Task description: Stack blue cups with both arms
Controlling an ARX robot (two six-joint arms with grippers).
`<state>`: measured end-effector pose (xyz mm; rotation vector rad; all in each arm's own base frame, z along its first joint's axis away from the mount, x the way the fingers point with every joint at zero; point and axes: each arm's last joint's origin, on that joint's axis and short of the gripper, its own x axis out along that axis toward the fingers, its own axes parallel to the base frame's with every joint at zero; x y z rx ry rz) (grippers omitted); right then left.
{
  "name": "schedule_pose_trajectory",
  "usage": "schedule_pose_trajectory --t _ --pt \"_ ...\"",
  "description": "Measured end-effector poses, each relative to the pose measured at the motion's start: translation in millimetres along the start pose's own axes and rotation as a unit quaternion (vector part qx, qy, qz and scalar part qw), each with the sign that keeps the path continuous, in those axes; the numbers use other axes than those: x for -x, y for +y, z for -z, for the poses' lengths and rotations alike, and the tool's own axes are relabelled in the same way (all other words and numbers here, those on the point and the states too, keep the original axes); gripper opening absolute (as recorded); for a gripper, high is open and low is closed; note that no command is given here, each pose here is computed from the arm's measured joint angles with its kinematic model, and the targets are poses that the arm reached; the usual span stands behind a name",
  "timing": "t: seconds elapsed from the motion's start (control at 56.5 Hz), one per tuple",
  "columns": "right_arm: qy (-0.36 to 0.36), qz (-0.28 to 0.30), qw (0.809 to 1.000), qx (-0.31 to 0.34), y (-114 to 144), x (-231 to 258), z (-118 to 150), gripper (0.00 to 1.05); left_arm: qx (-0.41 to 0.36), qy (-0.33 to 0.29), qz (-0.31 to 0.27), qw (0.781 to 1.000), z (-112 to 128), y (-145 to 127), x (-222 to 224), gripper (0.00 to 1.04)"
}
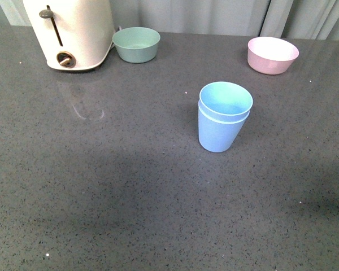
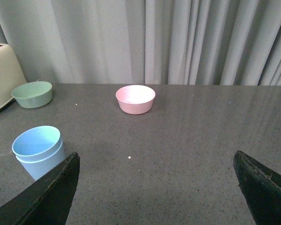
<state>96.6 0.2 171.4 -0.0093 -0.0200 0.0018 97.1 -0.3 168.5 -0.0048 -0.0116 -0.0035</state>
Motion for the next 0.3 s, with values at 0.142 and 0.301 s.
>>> schedule_pose_trajectory --t 0.142,0.301 --pt "0.0 0.0 1.0 0.0 0.0 0.0 0.0 0.96 0.0 0.0 0.0 1.0 0.0 0.0 0.0 0.96" --pt "0.0 0.0 1.0 0.0 0.0 0.0 0.0 0.96 0.0 0.0 0.0 1.0 0.0 0.0 0.0 0.96"
